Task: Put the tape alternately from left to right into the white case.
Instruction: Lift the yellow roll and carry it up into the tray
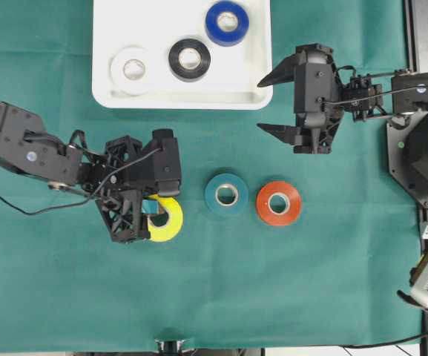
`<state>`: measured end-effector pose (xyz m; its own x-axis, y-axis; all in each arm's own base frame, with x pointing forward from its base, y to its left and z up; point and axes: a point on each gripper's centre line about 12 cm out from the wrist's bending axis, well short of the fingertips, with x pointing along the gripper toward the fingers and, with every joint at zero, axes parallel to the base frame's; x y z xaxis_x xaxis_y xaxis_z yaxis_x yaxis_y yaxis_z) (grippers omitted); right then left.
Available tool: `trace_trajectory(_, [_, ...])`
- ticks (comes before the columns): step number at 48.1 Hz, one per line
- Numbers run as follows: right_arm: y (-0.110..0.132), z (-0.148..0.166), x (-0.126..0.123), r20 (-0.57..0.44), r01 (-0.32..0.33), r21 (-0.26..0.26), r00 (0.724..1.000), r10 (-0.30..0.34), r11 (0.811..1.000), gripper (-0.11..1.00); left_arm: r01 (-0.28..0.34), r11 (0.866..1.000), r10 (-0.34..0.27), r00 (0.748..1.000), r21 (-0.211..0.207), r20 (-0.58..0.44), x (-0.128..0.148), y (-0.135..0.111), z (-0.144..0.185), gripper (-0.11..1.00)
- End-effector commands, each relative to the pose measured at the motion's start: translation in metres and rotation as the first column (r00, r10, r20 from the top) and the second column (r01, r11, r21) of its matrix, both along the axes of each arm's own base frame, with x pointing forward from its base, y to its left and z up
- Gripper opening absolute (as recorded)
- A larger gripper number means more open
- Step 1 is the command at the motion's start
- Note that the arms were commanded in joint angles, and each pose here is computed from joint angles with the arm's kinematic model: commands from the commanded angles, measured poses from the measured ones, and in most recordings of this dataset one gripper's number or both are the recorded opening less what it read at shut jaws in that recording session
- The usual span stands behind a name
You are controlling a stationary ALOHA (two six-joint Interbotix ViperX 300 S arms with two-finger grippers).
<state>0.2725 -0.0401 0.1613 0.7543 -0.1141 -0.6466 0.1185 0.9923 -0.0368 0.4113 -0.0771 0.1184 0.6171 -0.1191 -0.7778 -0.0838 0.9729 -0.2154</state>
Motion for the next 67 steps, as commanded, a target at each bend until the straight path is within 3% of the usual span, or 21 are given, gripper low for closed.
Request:
trace_trajectory(1, [0.000,0.008,0.005,0.030,-0.003,-0.002,1.000,0.003,1.000,0.82,-0.005,1.000,0.005,0.996,0.000,0.087,0.006,0.008,0.038,0.27])
trace_trajectory(18, [0.001,0.006,0.004,0.026,-0.004,0.001,1.000,0.004,1.000,0.82,-0.025,0.995,0.010,0.989,0.098,0.144,0.013,0.060,0.078,0.27])
trace_trajectory(43, [0.001,0.006,0.004,0.024,-0.003,0.002,1.000,0.003,1.000,0.82,-0.111,0.969,0.071,0.980,0.219,0.186,0.046,0.148,0.084,0.27])
trace_trajectory(53, [0.001,0.003,0.006,0.015,-0.004,0.005,1.000,0.004,1.000,0.82,-0.150,0.959,0.105,0.977,0.242,0.187,0.060,0.179,0.077,0.27])
trace_trajectory(67, [0.000,0.000,0.010,0.011,-0.008,0.007,1.000,0.008,1.000,0.82,-0.203,0.949,0.163,0.971,0.243,0.177,0.069,0.212,0.065,0.27])
